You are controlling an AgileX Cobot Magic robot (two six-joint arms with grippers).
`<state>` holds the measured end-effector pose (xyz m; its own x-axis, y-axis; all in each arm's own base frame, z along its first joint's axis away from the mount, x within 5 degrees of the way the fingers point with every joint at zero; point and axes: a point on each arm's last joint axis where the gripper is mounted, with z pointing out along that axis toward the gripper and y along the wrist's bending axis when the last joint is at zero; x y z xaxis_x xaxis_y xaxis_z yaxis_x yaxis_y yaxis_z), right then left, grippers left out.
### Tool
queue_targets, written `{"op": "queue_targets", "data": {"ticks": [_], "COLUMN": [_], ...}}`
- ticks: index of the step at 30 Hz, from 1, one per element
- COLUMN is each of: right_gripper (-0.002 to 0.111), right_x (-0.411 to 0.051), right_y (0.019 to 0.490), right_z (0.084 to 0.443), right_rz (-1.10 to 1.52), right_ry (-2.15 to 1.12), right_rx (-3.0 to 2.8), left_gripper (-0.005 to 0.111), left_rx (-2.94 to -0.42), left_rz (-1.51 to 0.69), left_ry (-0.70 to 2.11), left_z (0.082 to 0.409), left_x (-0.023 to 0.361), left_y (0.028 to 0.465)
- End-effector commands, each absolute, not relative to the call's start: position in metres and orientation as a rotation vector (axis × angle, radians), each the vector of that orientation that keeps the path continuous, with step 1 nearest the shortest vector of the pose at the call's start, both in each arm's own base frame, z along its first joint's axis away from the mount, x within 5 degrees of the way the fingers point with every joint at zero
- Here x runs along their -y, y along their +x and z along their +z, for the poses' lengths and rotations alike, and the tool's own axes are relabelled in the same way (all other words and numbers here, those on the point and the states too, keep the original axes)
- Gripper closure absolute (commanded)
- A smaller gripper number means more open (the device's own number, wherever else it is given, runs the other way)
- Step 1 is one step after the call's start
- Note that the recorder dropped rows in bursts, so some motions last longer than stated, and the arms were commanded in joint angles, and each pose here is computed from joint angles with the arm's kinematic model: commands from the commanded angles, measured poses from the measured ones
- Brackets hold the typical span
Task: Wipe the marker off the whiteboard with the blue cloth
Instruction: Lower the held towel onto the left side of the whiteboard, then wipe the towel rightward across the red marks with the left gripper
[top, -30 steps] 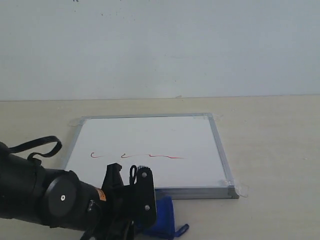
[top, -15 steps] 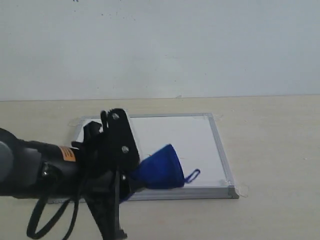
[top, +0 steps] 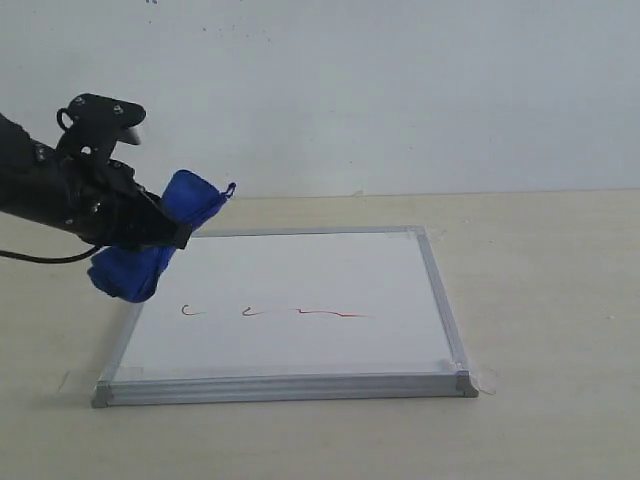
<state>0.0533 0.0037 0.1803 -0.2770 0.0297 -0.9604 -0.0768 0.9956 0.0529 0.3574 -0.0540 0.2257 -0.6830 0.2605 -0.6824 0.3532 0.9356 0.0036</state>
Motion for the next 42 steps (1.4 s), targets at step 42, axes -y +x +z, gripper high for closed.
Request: {"op": "queue_targets", "data": {"ticks": [42], "right_gripper": [0.108], "right_x": [-0.003], "right_y": [0.053], "right_z": [0.181], "right_rz": [0.092], "right_ry": [-0.034], "right_rx": [-1.839], "left_gripper": [0.103], "left_rx": [-2.748], "left_rz": [-0.086], "left_ry": [0.760], "left_z": [0.107], "left_x": [0.127], "left_y": [0.406]}}
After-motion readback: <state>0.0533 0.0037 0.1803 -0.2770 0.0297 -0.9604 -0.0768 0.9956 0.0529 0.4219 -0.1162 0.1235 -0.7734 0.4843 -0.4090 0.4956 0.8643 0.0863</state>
